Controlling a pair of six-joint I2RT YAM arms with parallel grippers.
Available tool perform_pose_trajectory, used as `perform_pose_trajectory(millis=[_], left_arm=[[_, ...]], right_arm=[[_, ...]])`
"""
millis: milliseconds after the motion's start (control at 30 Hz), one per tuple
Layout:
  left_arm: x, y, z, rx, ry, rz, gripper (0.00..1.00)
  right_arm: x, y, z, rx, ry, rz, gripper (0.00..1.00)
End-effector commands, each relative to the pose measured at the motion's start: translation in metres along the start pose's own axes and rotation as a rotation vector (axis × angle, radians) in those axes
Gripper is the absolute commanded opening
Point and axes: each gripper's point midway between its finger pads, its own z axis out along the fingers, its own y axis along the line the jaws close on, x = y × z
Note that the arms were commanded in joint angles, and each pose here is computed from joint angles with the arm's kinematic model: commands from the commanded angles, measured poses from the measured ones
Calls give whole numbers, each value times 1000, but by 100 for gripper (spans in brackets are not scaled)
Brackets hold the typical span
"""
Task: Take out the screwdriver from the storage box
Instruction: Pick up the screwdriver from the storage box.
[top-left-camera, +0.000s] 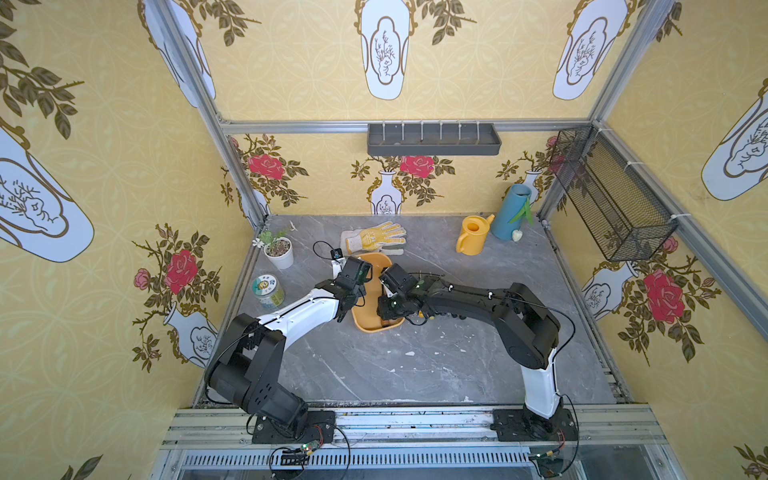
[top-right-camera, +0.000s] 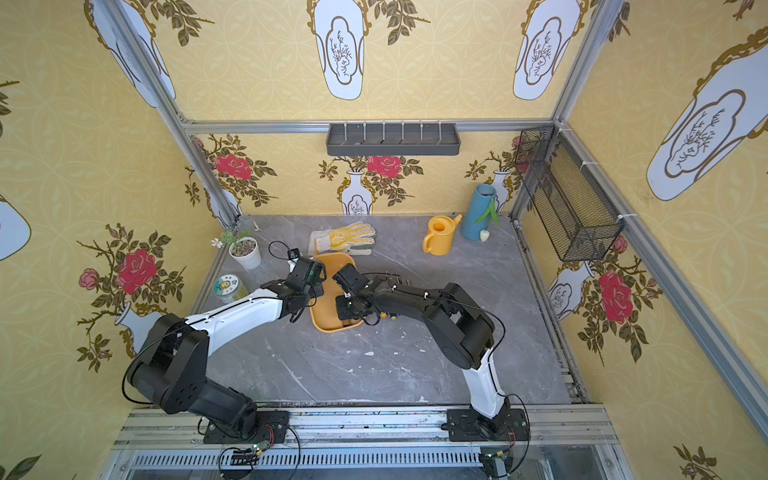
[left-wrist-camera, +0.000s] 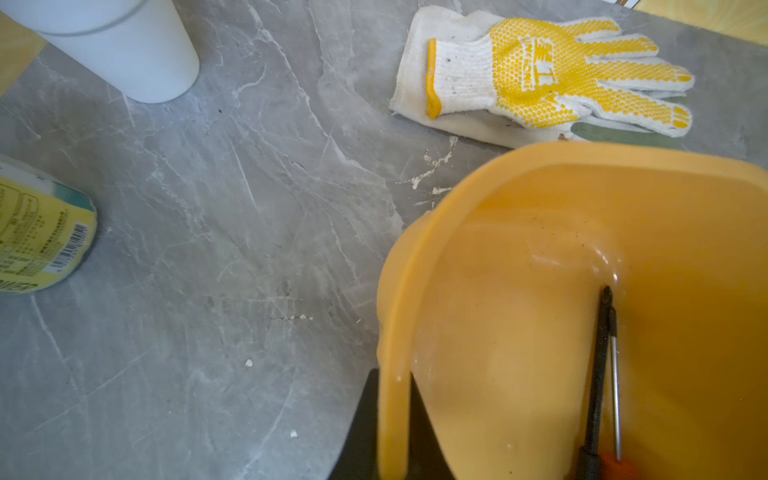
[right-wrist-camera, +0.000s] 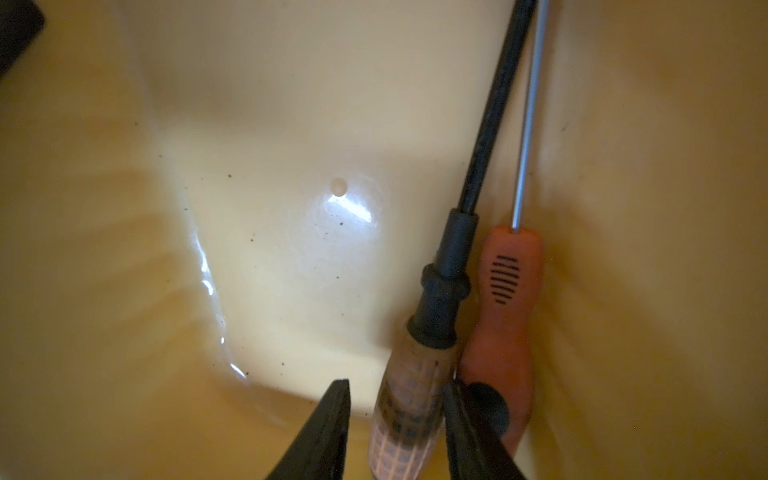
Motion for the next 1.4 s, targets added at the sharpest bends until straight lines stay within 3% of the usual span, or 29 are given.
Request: perform_pose_trajectory(millis=[0,400,733,1000,1367], left_arm=[[-2,-7,-1,39,-5,-17,0],[-2,-10,0,48,-1,-19,0],[0,-5,-2,36,3,-13,0],[2,-1,0,2,11,-6,0],[3,2,2,-17,14,-4,0]], right_arm=[[4,-3,10,18,23,5,43],[6,-12,21,64,28,22,40],[4,-10,24,59,20,18,24],[-6,0,8,25,-31,-23,0],[-23,15,-28,-27,-141,-77,0]])
